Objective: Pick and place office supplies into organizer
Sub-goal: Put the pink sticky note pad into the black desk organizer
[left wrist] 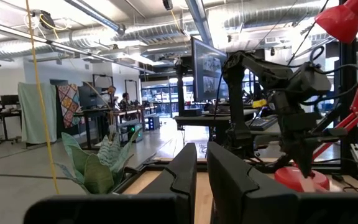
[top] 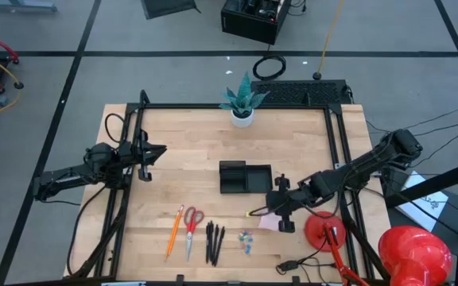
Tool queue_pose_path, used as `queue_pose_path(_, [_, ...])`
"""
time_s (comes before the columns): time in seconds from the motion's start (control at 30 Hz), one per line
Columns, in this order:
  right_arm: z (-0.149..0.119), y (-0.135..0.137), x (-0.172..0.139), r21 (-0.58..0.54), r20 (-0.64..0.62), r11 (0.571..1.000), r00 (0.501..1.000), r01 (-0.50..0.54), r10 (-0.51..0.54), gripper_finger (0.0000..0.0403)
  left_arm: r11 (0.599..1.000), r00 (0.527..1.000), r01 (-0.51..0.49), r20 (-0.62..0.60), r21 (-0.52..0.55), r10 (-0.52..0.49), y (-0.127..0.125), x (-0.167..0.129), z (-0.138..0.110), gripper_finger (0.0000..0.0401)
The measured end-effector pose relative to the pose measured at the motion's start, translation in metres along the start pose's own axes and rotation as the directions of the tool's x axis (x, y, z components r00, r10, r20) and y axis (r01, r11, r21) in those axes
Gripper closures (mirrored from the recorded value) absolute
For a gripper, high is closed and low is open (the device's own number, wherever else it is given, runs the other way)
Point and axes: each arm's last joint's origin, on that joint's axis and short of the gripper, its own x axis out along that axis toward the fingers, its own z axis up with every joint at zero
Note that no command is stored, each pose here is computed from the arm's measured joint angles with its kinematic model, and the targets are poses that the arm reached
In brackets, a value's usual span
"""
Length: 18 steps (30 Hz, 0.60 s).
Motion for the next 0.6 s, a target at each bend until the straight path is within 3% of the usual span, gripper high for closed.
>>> queue_pose_path(0.6, [0.049, -0.070, -0.037, -0.071, -0.020, 0.995, 0.997, 0.069, -0.070, 0.0403, 1.000, 1.000, 0.000, -0.001, 0.006, 0.000, 0.000, 0.000, 0.000, 0.0354])
